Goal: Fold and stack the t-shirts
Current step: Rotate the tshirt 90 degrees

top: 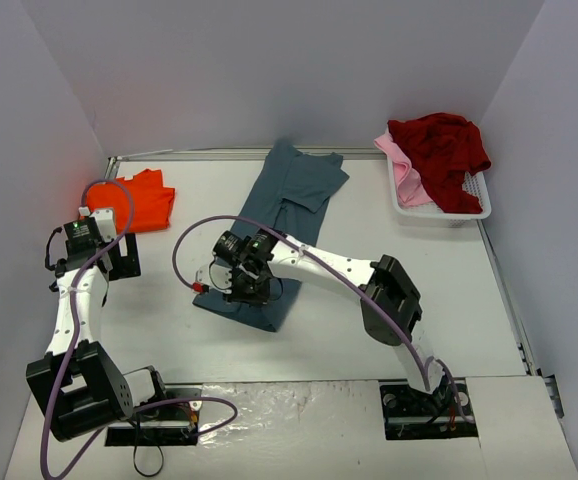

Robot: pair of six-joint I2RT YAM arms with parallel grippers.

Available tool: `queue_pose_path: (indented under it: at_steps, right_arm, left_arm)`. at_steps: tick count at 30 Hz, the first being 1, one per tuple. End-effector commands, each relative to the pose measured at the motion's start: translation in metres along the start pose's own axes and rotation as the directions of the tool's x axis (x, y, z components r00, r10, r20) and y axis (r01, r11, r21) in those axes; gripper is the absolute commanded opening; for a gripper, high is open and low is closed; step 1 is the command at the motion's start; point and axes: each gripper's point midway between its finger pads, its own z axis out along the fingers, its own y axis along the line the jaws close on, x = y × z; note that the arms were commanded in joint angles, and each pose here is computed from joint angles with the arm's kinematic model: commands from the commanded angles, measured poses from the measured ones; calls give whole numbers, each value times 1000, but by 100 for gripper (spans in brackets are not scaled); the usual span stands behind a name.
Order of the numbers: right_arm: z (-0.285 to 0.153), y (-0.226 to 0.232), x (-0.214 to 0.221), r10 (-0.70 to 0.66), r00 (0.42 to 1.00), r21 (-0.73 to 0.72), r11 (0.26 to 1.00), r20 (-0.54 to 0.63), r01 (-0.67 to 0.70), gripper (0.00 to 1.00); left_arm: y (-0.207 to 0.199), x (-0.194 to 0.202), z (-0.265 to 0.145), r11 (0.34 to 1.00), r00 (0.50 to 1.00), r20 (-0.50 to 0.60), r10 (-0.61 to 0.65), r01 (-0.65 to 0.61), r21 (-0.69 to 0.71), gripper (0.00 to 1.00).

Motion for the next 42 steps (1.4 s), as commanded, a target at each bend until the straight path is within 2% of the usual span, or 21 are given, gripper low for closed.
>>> queue_pose_path:
  at_steps: [1,9,24,32,34,35,36,39,42]
  right_arm:
    - [-29,5,-1,-23,1000,26,999,17,23,0]
    - [-27,15,0,-44,999,-6,999,22,44,0]
    - [-41,20,-4,-70,997,23,997,38,69,0]
    - [-19,27,11,-66,998,-32,997,-15,65,0]
    - [-14,30,13,-63,998,-50,997,-23,62,8]
    - [-12,31,12,-64,998,-55,997,-23,63,18]
    - [-11,32,11,-61,998,-57,997,-23,59,39]
    - [-12,34,5,-64,998,-68,996,-7,64,46]
    - [-20,35,0,-68,998,-63,996,8,69,48]
  left_arm:
    - [4,-20,-12,1000,999,54,-1,1,-5,94]
    - [5,-20,-11,1000,999,54,2,-2,-5,94]
    - [4,-19,-9,1000,999,44,4,-4,-3,94]
    - [3,-18,-8,1000,999,37,6,-6,4,94]
    - [3,-18,-8,1000,999,36,7,-7,6,94]
    - [3,-18,-8,1000,999,37,7,-7,6,94]
    - [3,-18,-8,1000,999,37,9,-9,6,94]
    - [2,-18,-8,1000,999,36,10,-11,14,94]
    - [1,-17,-8,1000,999,30,12,-12,18,94]
